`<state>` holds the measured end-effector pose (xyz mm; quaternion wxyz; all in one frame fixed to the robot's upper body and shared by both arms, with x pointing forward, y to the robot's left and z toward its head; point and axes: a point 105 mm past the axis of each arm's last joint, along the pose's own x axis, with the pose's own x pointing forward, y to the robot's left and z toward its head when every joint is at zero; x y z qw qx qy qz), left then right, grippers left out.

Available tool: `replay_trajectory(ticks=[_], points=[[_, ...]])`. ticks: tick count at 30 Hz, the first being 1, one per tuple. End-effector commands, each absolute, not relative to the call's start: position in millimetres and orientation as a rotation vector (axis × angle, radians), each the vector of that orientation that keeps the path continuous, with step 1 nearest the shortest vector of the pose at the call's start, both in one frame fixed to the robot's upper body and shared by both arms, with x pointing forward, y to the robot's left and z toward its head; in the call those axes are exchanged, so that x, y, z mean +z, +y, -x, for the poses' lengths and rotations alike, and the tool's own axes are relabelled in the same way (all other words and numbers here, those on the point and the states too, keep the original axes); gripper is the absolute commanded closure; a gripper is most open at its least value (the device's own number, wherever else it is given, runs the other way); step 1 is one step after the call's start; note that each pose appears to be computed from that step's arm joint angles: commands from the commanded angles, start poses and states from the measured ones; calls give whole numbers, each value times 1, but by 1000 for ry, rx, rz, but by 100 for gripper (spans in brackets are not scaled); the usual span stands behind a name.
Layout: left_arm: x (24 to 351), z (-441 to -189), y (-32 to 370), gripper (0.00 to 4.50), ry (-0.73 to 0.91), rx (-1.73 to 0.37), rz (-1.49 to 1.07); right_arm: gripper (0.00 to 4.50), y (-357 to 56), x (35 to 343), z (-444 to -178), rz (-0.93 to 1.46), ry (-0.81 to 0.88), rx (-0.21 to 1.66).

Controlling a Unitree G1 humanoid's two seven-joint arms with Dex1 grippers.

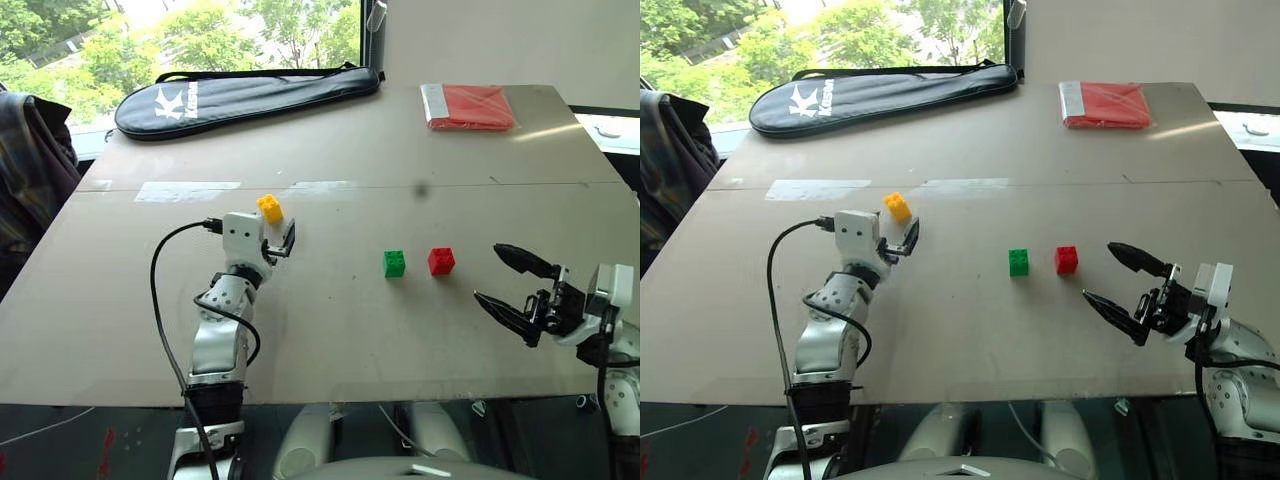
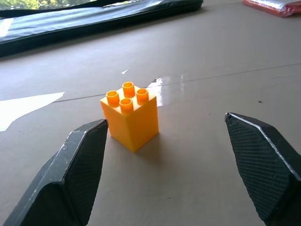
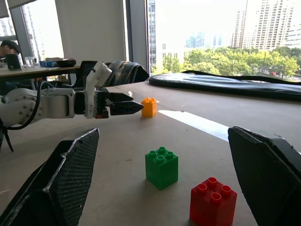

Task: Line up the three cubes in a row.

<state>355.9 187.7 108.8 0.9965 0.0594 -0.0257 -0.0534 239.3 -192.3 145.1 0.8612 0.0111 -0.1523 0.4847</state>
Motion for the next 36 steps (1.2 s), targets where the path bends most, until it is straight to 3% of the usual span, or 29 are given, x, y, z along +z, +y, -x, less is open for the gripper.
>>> replay_trajectory(ticks=[1,9,19,26,30,36], points=[[117,-364,181,43,-84,-96,-121,0,-198,151,-239,-3,-347,1006],[103,-378,163,43,-41,17,-99,0,-200,147,-237,16,-339,989],[108,-403,162,43,-18,166,-88,0,-201,147,-236,36,-334,976],[121,-393,160,43,-89,154,-74,0,-203,148,-234,52,-328,969],[122,-387,178,43,-100,167,-100,0,-201,148,-232,50,-325,969],[118,-394,189,43,-74,110,-121,0,-198,148,-234,44,-331,968]])
